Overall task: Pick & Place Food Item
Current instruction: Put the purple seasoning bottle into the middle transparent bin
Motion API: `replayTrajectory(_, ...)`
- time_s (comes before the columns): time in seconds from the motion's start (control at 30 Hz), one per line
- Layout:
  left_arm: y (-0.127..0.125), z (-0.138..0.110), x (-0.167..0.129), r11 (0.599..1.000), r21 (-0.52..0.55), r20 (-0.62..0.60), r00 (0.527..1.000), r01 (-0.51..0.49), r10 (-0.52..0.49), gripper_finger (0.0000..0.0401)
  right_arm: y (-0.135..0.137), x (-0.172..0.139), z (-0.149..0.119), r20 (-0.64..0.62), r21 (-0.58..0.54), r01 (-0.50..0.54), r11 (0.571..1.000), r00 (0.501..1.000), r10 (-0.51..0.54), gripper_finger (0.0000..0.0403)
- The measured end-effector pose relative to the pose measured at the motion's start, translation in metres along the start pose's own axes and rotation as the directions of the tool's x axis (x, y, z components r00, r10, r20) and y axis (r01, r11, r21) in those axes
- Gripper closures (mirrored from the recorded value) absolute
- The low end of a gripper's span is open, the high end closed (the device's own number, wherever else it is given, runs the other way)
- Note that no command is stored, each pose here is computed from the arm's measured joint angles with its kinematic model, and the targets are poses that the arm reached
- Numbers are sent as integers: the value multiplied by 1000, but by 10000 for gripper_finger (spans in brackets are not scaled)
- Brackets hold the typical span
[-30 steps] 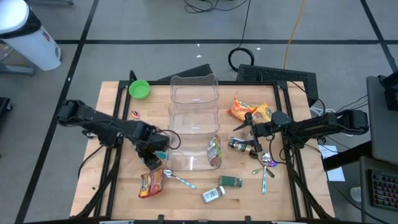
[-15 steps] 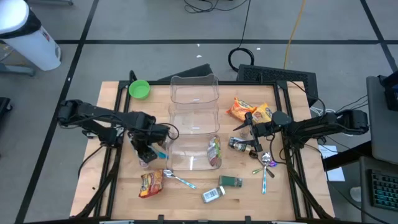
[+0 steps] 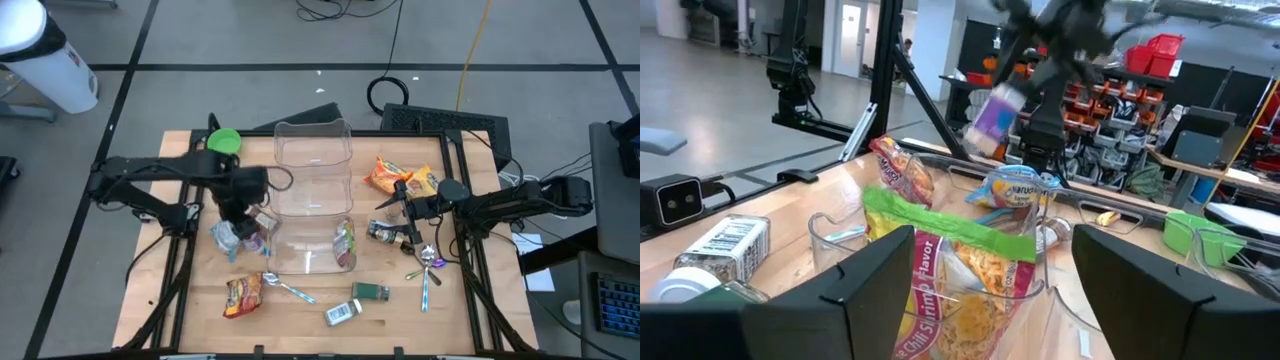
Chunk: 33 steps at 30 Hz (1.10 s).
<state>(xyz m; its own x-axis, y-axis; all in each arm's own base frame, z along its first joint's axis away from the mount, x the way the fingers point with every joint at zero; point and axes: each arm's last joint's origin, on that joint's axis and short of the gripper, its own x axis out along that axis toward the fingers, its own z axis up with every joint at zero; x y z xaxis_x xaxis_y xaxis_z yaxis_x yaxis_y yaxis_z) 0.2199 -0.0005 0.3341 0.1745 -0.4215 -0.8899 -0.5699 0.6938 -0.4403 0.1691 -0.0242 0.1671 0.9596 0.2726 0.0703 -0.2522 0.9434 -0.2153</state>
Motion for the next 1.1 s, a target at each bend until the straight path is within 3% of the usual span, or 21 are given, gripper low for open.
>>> replayTrajectory(0.2,-17,7,-33,995,102,241,970,6,-30,187,-1,0,3,24,-8,4,1000,1000,-4,140)
replayTrajectory(0.4,-24,19,-38,981,174,408,913,-83,5,187,-8,10,15,53,32,2,999,999,-4,140)
replayTrajectory(0.63,-26,46,-16,941,240,418,900,-238,121,187,-23,32,32,15,55,-4,998,1000,3,140)
replayTrajectory(0.93,-35,84,16,863,403,418,900,-305,124,187,-48,76,34,-21,105,-8,994,1000,11,140)
replayTrajectory(1.1,-31,90,15,856,410,434,893,-314,120,187,-60,104,26,-46,169,-37,985,998,45,140)
